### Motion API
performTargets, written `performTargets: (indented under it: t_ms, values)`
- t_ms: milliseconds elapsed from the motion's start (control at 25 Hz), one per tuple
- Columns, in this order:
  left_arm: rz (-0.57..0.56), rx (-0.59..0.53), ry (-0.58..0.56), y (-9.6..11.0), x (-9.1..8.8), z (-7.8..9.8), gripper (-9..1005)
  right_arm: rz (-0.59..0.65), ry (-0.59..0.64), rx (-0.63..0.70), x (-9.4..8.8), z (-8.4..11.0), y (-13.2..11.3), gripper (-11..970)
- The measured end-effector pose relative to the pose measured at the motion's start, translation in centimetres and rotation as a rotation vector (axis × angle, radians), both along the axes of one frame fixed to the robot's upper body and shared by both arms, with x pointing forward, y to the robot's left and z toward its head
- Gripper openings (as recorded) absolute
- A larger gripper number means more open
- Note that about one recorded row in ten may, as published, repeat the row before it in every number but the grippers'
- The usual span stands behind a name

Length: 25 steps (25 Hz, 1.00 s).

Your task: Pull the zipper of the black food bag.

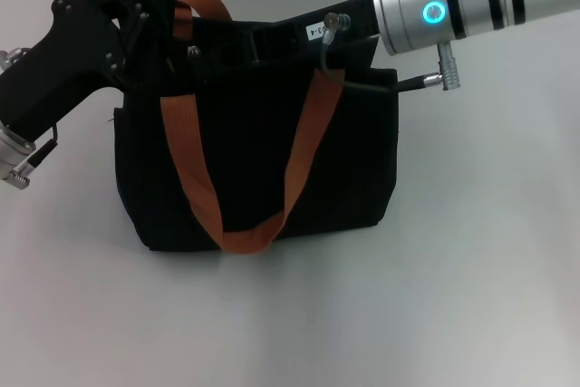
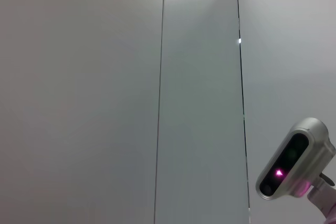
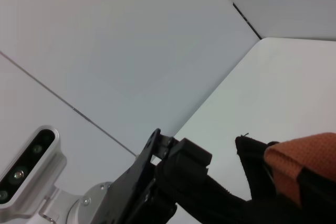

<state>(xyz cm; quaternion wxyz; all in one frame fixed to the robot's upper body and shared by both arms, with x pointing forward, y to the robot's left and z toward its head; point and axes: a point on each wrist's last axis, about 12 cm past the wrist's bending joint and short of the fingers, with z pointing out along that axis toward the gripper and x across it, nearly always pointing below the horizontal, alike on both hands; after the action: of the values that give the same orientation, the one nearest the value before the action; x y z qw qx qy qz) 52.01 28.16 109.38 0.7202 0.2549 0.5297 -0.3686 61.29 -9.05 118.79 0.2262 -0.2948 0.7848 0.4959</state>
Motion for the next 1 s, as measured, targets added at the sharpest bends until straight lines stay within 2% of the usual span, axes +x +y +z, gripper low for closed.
performTargets:
  t_ms: [320,1000]
  values:
    - [0.003,0.0,0.002,0.08,-0.09,-0.06,26,0.0,-0.013,-0.006,0.06,0.04,0.11,-3]
    - [0.008,0.0,0.003,0.25,-0.17,-0.1,25,-0.027,-0.044,-0.075,0.32,0.88,0.02,-1]
